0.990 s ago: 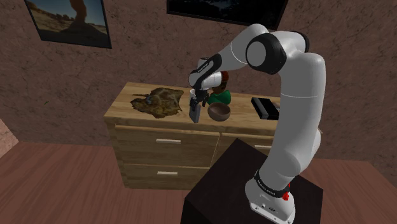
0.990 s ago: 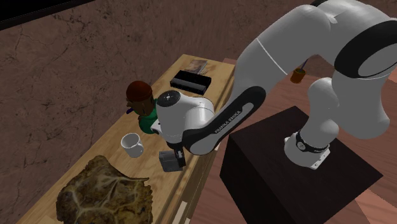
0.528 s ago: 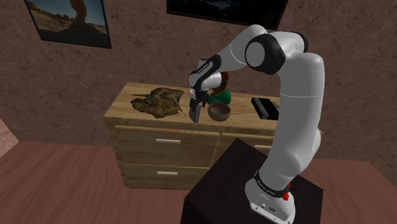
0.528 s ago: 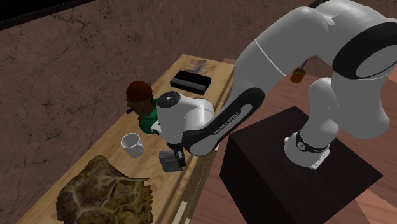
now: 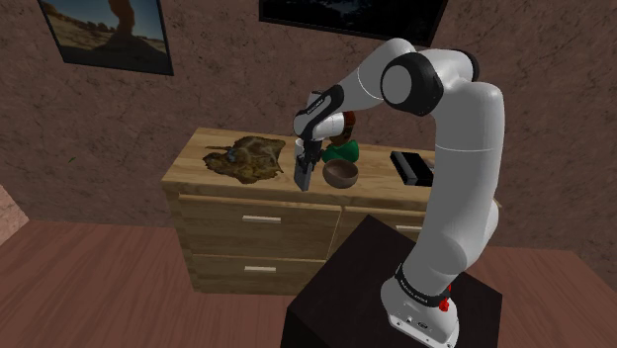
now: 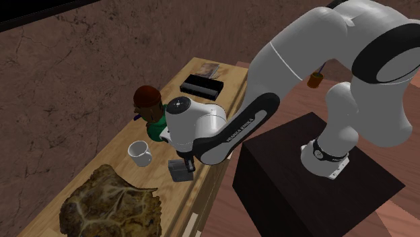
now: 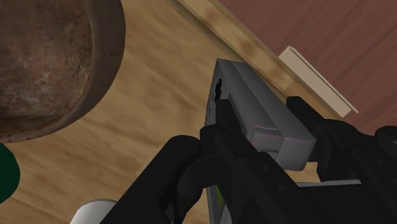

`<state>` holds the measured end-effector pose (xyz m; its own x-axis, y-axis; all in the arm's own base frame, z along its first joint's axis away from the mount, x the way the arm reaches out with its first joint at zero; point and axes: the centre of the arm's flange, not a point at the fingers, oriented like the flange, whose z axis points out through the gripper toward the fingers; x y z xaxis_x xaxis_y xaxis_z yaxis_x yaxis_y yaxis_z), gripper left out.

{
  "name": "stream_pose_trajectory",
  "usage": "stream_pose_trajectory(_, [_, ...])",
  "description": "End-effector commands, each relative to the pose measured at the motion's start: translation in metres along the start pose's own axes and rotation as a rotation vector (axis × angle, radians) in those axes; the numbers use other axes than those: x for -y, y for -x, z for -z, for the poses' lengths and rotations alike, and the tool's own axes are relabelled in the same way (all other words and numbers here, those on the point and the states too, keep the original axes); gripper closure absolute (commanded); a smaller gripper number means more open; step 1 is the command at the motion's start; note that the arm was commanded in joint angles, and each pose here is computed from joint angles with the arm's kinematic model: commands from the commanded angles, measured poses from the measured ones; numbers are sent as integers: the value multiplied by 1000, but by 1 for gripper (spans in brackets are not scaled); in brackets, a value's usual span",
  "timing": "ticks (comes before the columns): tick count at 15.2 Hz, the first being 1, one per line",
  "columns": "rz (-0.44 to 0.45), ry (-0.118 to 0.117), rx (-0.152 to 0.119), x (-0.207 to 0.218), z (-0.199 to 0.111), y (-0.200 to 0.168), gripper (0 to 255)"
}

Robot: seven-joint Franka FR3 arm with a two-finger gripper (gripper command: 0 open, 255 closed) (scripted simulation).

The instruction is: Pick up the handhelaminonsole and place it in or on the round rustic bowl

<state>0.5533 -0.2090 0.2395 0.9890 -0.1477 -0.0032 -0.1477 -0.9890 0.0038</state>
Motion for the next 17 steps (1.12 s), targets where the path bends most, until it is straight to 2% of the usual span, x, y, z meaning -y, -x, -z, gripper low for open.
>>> stream_pose_trajectory(1, [0,0,0,0,0,0,255])
stream_pose_trajectory(17, [0,0,0,0,79,0,255])
